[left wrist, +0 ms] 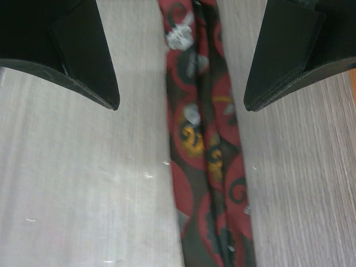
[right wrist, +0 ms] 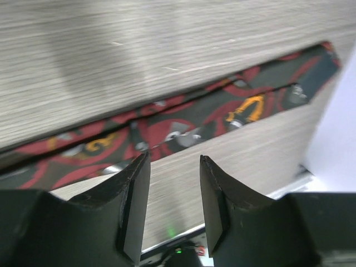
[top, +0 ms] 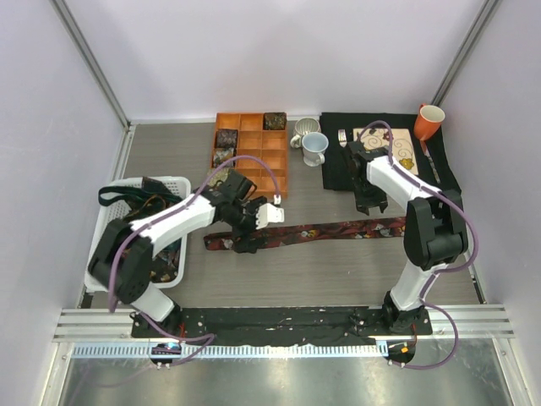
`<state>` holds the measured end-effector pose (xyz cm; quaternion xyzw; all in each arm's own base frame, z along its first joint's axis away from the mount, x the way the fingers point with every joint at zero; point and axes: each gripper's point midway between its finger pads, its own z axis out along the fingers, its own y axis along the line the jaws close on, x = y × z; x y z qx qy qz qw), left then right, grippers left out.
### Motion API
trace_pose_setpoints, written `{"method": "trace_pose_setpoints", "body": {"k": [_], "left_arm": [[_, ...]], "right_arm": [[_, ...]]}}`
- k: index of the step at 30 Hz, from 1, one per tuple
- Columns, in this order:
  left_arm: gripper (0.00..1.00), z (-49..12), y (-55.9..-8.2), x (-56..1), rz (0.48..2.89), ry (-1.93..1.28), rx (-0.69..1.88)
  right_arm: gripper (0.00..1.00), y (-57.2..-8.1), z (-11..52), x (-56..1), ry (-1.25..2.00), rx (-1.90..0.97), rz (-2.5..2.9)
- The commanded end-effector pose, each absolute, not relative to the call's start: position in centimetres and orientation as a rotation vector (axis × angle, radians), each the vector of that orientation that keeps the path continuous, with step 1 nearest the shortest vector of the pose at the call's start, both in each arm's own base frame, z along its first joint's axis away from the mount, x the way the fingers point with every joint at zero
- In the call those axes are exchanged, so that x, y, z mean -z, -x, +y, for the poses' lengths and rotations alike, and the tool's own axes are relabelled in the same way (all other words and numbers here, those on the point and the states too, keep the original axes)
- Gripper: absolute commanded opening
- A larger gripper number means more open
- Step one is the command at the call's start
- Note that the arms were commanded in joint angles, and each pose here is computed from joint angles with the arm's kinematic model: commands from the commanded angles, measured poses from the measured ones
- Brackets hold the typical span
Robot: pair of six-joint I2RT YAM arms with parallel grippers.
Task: Roll the ties
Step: Flatten out the tie at the center of the board.
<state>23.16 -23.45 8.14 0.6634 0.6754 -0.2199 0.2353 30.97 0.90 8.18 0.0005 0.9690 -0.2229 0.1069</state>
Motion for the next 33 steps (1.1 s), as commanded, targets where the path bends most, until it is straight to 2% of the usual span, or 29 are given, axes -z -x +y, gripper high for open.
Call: {"method": "trace_pose_setpoints", "body": {"k": [1,8,9,11,12,15,19,24,26,27,28,29,32,33], "left_arm": [[1.00,-25.1,-26.0,-7.3,1.855,-1.864,0.504],[1.00,-26.9,-28.2,-4.5,1.876,-1.938,0.440],[0.97,-27.2,-28.2,-4.4,1.877,-1.947,0.464],[0.85,-27.6,-28.0,-3.8,1.909,-1.985,0.512],[0.72,-27.9,-27.8,-3.7,1.905,-2.005,0.542],[0.54,-27.8,-27.1,-3.1,1.940,-2.068,0.600],[0.46,-27.4,-25.1,-3.3,1.946,-2.118,0.705],[0.24,-26.9,-24.1,-3.6,1.977,-2.129,0.759],[0.19,-27.1,-24.2,-4.1,1.982,-2.111,0.780],[0.20,-27.2,-24.2,-4.4,1.990,-2.102,0.792],[0.25,-27.5,-24.6,-4.9,1.984,-2.083,0.791],[0.45,-27.7,-24.9,-5.1,2.008,-2.045,0.781],[0.69,-28.5,-26.4,-6.4,1.985,-1.953,0.717],[0.72,-28.8,-26.8,-6.8,1.968,-1.928,0.706]], "right_arm": [[0.45,-32.5,3.2,-10.8,-0.049,0.391,2.773],[0.45,-33.1,4.0,-12.9,-0.096,0.195,2.714],[0.45,-32.9,4.1,-12.8,-0.099,0.174,2.721],[0.45,-32.8,3.7,-12.7,-0.106,0.166,2.724],[0.45,-32.7,3.5,-12.8,-0.113,0.165,2.723],[0.45,-32.5,2.9,-12.7,-0.126,0.163,2.726],[0.45,-32.1,2.6,-12.5,-0.134,0.146,2.734],[0.44,-31.9,2.9,-12.1,-0.127,0.105,2.744],[0.43,-31.9,3.2,-11.8,-0.123,0.083,2.752],[0.43,-32.0,3.3,-11.8,-0.119,0.075,2.752],[0.43,-32.0,3.3,-11.7,-0.117,0.073,2.754],[0.43,-32.0,3.4,-11.7,-0.118,0.069,2.755],[0.43,-32.4,3.4,-12.0,-0.119,0.066,2.743],[0.43,-32.4,3.4,-12.1,-0.118,0.061,2.739]]}}
